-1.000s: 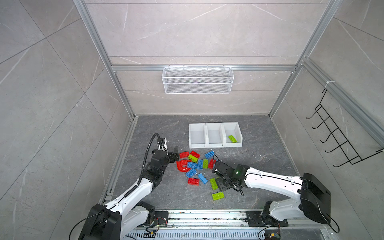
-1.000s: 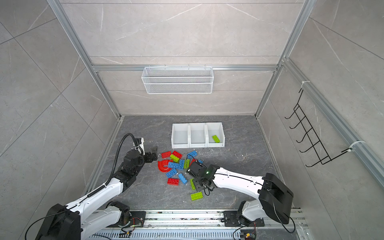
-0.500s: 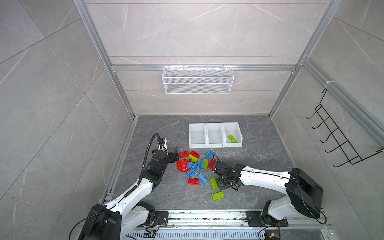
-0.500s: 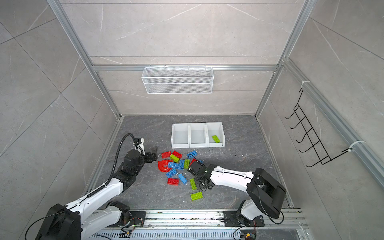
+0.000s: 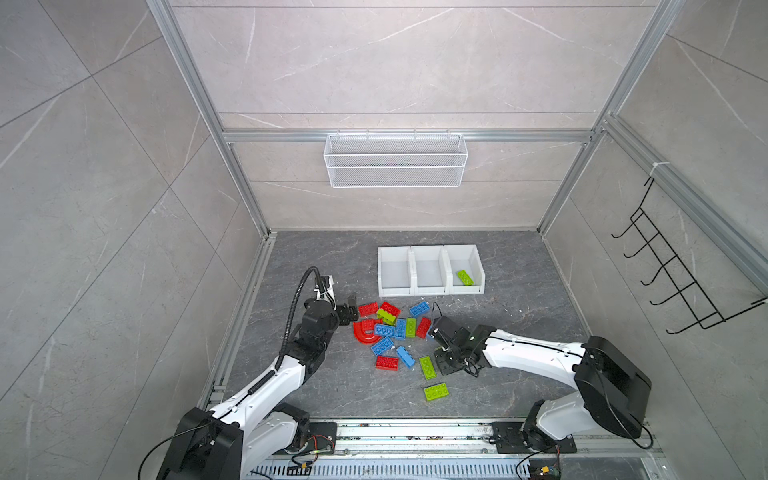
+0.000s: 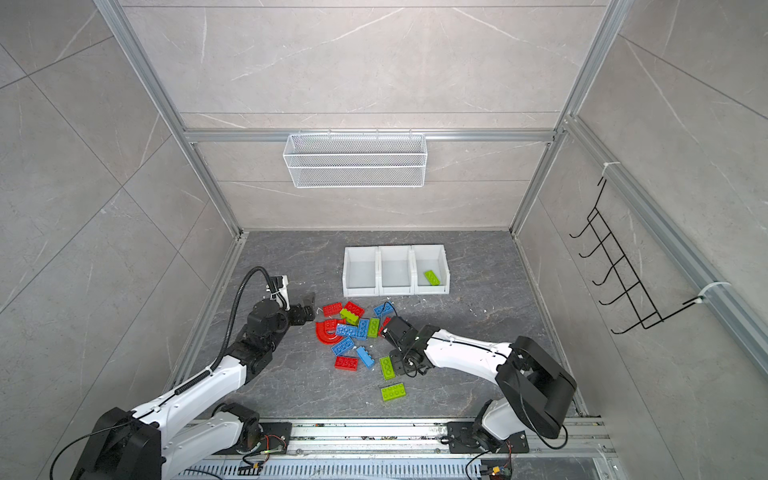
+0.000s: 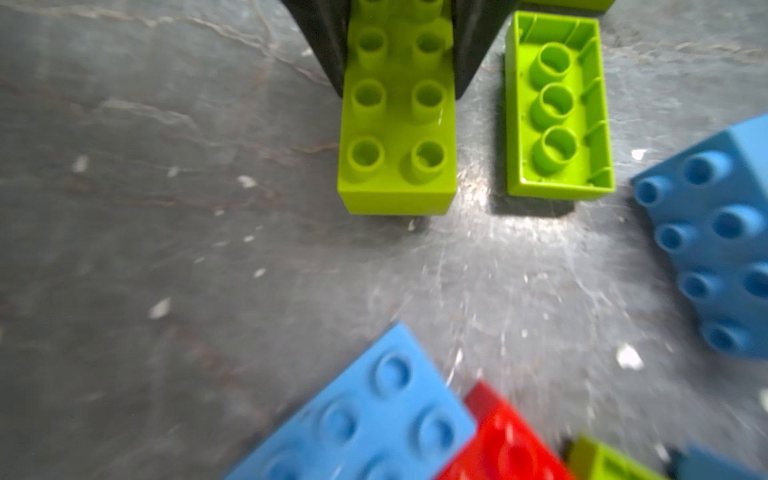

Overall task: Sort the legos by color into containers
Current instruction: 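Carry the lime-green brick into the same bin compartment and release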

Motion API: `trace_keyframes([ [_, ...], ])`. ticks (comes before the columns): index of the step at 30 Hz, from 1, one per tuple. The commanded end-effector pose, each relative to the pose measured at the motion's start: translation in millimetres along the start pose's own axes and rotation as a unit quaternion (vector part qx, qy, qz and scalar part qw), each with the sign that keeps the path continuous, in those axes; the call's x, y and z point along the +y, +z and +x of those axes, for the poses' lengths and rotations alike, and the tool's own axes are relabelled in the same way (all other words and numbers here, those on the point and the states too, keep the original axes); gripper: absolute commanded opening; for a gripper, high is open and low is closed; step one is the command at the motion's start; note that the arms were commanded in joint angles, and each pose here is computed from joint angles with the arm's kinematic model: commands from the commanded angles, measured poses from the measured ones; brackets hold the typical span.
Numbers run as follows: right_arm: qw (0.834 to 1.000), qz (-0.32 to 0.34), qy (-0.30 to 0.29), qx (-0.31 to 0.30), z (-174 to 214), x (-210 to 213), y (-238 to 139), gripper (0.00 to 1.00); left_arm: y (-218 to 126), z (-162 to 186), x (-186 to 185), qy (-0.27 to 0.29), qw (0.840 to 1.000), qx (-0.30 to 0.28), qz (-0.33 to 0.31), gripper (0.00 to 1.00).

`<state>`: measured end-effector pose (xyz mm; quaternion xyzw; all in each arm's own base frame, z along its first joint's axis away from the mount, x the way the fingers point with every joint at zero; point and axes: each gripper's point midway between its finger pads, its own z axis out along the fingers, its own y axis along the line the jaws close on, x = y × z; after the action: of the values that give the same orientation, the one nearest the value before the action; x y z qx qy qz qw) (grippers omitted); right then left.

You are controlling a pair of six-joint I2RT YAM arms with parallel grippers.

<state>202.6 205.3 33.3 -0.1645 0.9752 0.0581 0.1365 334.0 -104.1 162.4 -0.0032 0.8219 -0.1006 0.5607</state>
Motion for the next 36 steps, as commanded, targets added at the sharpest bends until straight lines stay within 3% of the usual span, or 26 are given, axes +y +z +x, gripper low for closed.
trace_keyframes([
  [1,0.999,-0.029,0.007,-0.041,-28,-8,-31,0.2,-2,-14,-2,0.0,1.0,-0.026,0.004,1.0],
  [10,0.986,-0.054,0.067,-0.14,-138,-60,-92,0.18,-1,-12,-2,-0.002,1.0,-0.024,0.006,1.0],
  [14,0.98,-0.043,0.097,-0.166,-190,-93,-92,0.17,-2,-14,-2,-0.002,1.0,-0.027,0.004,1.0],
  [19,0.976,-0.022,0.132,-0.169,-234,-136,-66,0.16,-5,-16,-1,-0.004,0.999,-0.032,0.004,1.0],
  [27,0.978,0.002,0.149,-0.148,-250,-168,-22,0.15,-4,-15,1,-0.004,0.999,-0.033,-0.002,1.0],
  [30,0.975,-0.021,0.168,-0.141,-250,-175,-10,0.16,-5,-16,2,-0.005,0.999,-0.035,-0.004,1.0],
  [34,0.977,-0.026,0.171,-0.128,-247,-180,0,0.22,-5,-15,-1,-0.002,0.999,-0.034,0.004,1.0],
  [36,0.977,-0.022,0.17,-0.128,-246,-183,0,0.31,-5,-15,0,-0.002,0.999,-0.035,0.002,1.0],
])
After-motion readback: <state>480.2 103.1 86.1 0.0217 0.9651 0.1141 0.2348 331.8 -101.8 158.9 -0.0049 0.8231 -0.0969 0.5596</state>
